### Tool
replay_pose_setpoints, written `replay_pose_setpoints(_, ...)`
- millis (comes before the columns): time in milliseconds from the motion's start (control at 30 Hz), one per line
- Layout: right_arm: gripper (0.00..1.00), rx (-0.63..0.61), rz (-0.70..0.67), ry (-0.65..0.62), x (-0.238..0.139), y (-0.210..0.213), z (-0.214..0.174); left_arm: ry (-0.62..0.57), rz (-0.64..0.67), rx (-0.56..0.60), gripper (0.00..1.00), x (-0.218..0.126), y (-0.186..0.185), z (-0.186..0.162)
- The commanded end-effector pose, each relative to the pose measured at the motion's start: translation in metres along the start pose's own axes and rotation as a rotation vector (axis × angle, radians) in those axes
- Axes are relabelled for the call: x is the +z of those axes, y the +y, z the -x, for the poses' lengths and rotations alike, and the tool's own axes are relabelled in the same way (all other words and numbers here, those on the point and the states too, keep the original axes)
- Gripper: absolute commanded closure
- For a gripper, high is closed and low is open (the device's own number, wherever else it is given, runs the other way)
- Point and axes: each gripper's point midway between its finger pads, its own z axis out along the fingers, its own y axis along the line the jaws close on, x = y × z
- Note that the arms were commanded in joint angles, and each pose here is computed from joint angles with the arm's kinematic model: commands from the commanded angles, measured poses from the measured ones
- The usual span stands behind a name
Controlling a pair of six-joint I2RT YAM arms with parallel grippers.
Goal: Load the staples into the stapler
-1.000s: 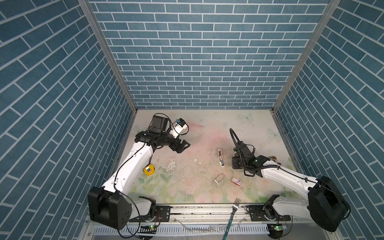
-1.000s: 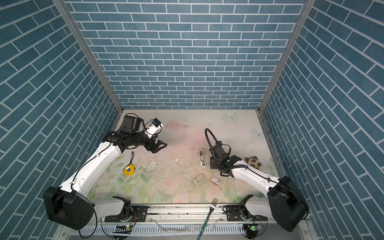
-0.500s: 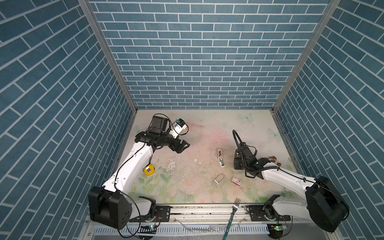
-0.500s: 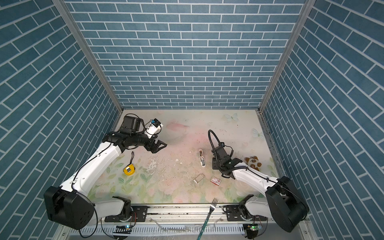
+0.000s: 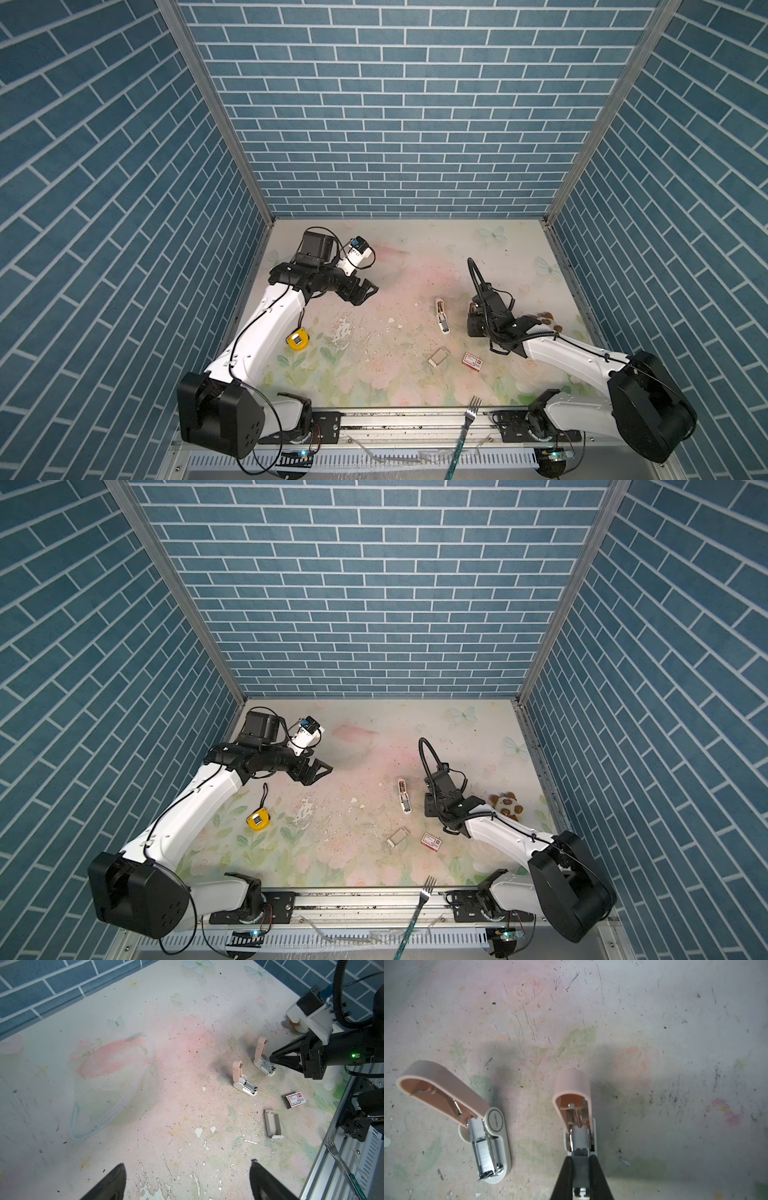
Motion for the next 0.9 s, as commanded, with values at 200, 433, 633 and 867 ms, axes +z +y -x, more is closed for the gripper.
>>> replay_pose_setpoints(200,0.90,-0.026,0.007,0.018,0.0058,-0.0007,-0.0065,0.011,-0.010,-0.028,0.06,0.0040,0.0026,-0.0058)
replay_pose_setpoints(433,0.90,-0.025,0.003,0.034,0.0089,-0.0023,-0.0121,0.008,-0.008,-0.031,0.06,0.0033,0.0030,-0.0063)
replay_pose_setpoints(633,0.90,-0.026,0.002,0.038,0.0093,-0.0031,-0.0136,0.006,-0.007,-0.035,0.06,0.0027,0.0036,-0.0063)
replay_pose_setpoints(867,0.90,-0.029,-0.003,0.036,0.0083,-0.0043,-0.0139,0.003,-0.007,-0.039,0.06,0.0025,0.0047,-0.0064)
